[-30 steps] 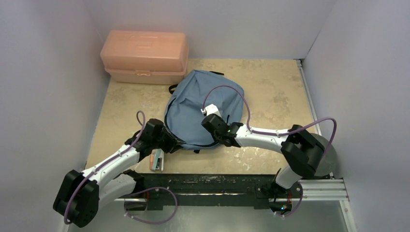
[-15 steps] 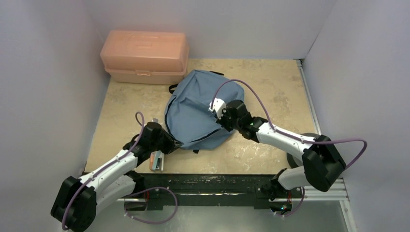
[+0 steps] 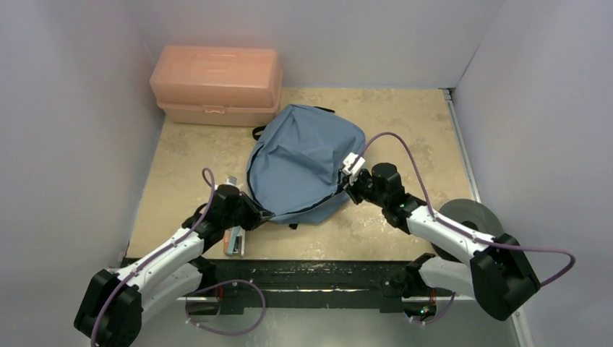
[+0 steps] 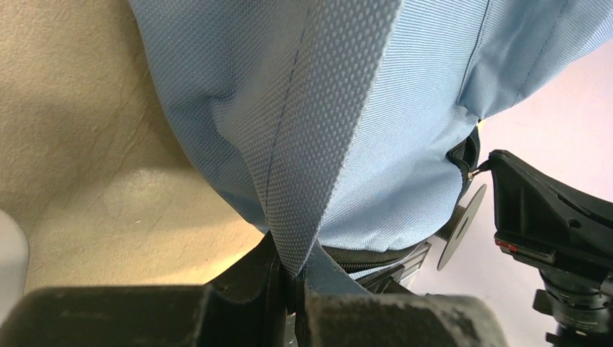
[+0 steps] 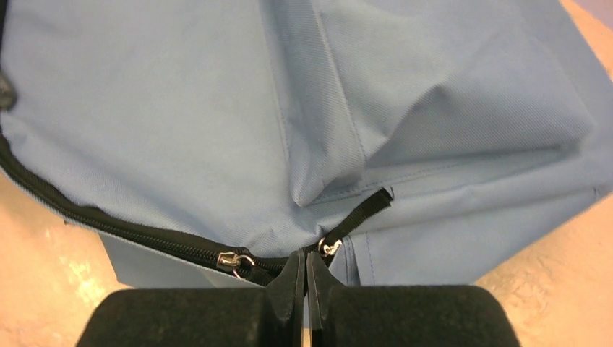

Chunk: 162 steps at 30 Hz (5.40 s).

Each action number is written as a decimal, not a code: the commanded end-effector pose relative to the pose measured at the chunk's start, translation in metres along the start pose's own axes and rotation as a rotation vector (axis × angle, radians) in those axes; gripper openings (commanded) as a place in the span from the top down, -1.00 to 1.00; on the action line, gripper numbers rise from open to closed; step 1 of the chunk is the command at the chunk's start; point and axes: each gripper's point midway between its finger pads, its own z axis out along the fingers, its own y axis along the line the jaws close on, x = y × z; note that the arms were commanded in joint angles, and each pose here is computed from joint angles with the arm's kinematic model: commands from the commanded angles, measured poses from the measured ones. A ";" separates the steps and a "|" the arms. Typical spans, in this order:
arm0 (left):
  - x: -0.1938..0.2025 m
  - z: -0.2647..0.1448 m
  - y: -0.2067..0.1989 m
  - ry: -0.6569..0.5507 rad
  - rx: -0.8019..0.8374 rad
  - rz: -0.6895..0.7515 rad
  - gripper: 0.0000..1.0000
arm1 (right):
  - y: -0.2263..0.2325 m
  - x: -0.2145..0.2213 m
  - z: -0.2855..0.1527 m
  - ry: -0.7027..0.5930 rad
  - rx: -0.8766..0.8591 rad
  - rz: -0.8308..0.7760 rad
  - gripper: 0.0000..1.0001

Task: Pack the student bag
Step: Zip the student bag at the center of the board.

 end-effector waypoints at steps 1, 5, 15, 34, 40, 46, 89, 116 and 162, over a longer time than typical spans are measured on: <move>0.000 0.001 0.035 -0.032 -0.092 0.032 1.00 | -0.072 -0.040 -0.027 -0.245 0.344 0.166 1.00; 0.000 -0.002 0.039 -0.047 -0.080 0.012 1.00 | -0.096 -0.033 -0.028 -0.180 0.431 0.163 1.00; 0.007 -0.007 0.005 -0.004 0.099 0.131 1.00 | -0.069 -0.070 -0.034 -0.227 0.181 0.218 1.00; 0.023 0.004 0.000 0.112 0.150 0.235 0.91 | 0.047 -0.044 -0.016 0.056 -0.124 1.080 -0.02; 0.028 0.001 -0.009 0.151 0.184 0.269 0.51 | 0.064 -0.007 0.003 0.146 -0.069 1.085 -0.12; 0.033 -0.023 -0.015 0.173 0.175 0.288 -0.09 | 0.060 0.041 0.005 0.252 0.057 1.065 0.00; 0.042 -0.005 -0.011 0.227 0.110 0.232 0.04 | 0.008 -0.008 0.010 0.170 0.199 0.709 0.40; 0.038 -0.001 -0.009 0.201 0.098 0.221 0.08 | 0.035 0.043 0.027 0.315 0.340 0.596 0.78; 0.015 -0.006 0.051 0.032 -0.165 0.158 1.00 | -0.140 -0.024 -0.014 -0.228 0.572 0.911 1.00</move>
